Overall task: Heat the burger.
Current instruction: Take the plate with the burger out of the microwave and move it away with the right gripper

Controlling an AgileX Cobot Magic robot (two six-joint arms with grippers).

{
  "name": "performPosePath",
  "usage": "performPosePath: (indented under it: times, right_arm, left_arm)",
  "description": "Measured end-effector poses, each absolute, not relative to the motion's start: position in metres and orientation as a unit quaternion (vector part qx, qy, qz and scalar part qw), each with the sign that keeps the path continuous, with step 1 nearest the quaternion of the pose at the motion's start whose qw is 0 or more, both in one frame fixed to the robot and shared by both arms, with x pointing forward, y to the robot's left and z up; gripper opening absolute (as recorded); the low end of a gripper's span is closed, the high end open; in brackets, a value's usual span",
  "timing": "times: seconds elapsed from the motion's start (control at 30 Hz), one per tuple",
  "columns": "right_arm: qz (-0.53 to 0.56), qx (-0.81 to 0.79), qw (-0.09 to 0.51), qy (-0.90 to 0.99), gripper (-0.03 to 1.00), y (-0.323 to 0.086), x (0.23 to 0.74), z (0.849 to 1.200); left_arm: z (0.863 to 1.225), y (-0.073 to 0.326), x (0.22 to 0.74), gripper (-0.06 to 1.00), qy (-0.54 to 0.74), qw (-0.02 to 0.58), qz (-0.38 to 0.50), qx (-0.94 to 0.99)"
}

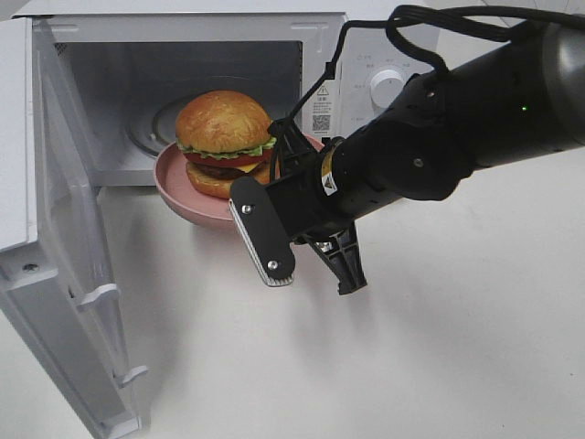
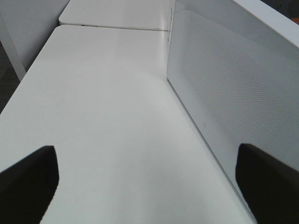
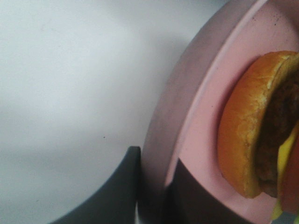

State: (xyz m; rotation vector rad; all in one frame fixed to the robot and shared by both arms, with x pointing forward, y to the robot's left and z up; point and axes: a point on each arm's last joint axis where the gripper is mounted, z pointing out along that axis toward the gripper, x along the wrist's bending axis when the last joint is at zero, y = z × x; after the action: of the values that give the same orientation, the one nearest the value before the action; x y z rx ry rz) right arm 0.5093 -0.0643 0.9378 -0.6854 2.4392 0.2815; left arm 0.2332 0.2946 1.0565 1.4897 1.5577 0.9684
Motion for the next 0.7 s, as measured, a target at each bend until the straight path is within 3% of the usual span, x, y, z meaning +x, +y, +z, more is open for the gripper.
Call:
performPosePath:
  times: [0.7]
  right_arm:
    - [0.109,-0.255,0.310,0.910,0.09,-0.125,0.444,0.969]
  left_arm:
    - [1.056,0.295,0.233,0.97,0.610,0.380,0.379,0.583]
